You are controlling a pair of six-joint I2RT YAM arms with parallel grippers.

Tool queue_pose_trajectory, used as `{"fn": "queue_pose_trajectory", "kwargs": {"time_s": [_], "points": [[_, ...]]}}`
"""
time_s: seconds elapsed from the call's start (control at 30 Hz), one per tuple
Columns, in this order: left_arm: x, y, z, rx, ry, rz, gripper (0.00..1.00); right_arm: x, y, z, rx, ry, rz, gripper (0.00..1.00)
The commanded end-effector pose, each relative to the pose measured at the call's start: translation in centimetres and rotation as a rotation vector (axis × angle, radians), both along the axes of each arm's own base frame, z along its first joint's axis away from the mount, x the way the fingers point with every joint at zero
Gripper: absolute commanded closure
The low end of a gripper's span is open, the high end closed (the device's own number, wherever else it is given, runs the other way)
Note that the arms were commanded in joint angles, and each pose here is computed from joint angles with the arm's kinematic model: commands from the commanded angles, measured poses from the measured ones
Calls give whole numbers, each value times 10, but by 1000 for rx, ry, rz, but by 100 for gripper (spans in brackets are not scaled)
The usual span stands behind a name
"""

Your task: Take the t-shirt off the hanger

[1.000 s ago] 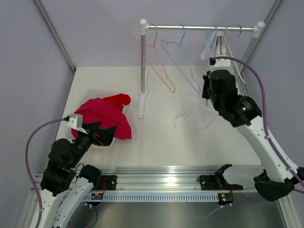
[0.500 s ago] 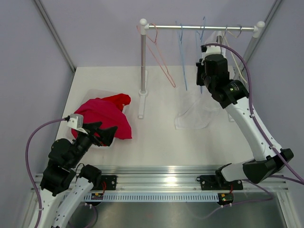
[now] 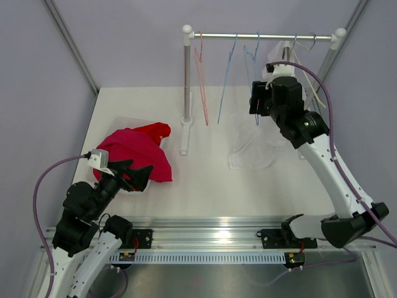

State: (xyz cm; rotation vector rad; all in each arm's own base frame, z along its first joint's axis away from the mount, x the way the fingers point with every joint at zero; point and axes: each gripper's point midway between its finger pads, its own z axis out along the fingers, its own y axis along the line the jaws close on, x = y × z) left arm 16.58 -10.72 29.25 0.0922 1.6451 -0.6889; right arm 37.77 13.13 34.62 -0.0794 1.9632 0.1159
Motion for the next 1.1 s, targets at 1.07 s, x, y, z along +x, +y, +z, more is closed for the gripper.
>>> {"fn": "queue_pose_trajectory", "kwargs": {"time_s": [1.07], "points": [[-17,-5,17,-19,-100,-72,1,54,-111,68,21,-4,-306,62]]}}
